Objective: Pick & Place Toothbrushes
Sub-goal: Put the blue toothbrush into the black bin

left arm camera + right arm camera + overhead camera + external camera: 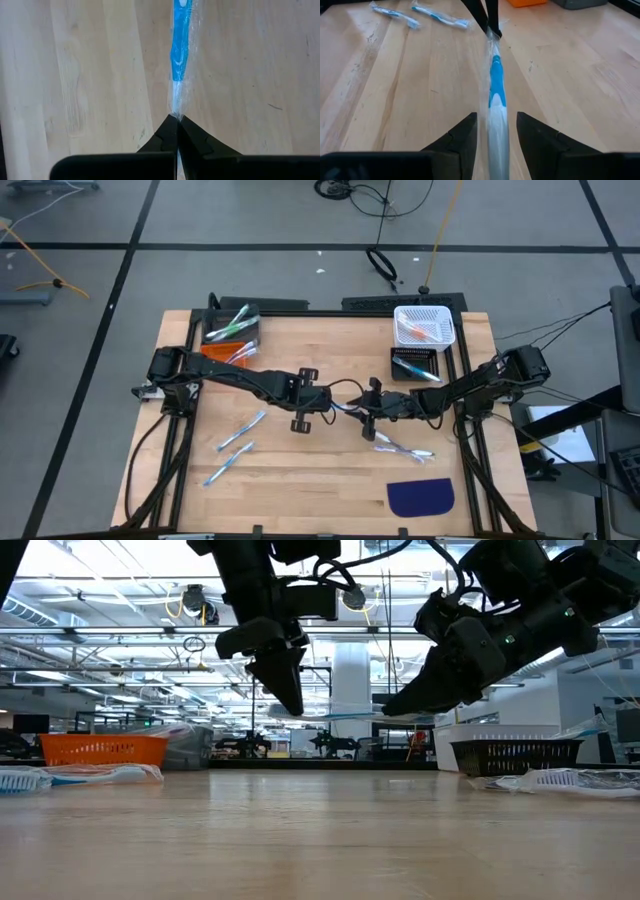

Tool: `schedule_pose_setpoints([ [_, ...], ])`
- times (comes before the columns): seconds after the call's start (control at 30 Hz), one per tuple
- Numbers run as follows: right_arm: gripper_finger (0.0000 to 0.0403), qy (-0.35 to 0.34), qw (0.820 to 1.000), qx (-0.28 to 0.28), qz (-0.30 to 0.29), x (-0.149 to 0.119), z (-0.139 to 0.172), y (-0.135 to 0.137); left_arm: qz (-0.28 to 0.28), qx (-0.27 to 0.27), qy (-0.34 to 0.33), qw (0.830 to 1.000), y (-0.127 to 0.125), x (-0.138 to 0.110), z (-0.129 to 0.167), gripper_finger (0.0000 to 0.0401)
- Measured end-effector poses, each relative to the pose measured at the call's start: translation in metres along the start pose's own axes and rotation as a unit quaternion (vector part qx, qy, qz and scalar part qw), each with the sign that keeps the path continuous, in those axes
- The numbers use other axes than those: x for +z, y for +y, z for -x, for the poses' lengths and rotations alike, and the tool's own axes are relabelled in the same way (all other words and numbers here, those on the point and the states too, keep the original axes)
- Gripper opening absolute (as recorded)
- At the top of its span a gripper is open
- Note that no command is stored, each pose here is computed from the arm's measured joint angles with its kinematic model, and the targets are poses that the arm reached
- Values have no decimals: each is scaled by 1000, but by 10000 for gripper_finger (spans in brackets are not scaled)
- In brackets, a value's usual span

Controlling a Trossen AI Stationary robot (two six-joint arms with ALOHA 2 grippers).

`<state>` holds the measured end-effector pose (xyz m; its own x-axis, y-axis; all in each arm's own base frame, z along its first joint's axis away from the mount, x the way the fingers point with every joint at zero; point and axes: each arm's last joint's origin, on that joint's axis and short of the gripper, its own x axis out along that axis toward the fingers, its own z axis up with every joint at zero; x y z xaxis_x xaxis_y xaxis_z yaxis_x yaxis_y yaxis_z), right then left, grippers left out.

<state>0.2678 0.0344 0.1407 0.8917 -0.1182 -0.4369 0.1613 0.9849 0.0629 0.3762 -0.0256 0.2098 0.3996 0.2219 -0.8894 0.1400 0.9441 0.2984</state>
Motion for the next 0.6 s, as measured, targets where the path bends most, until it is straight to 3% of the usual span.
schedule_pose_setpoints([
  [0.17,104,14,1000,-3,-7,-3,0,-1,1,3,-5,1000,0,1,0,0],
  [0.3,43,17,1000,-5,-13,-3,0,-2,0,3,-5,1000,0,1,0,0],
  [0.6,38,18,1000,-6,-14,-3,0,-2,28,12,-6,1000,1,1,0,18],
])
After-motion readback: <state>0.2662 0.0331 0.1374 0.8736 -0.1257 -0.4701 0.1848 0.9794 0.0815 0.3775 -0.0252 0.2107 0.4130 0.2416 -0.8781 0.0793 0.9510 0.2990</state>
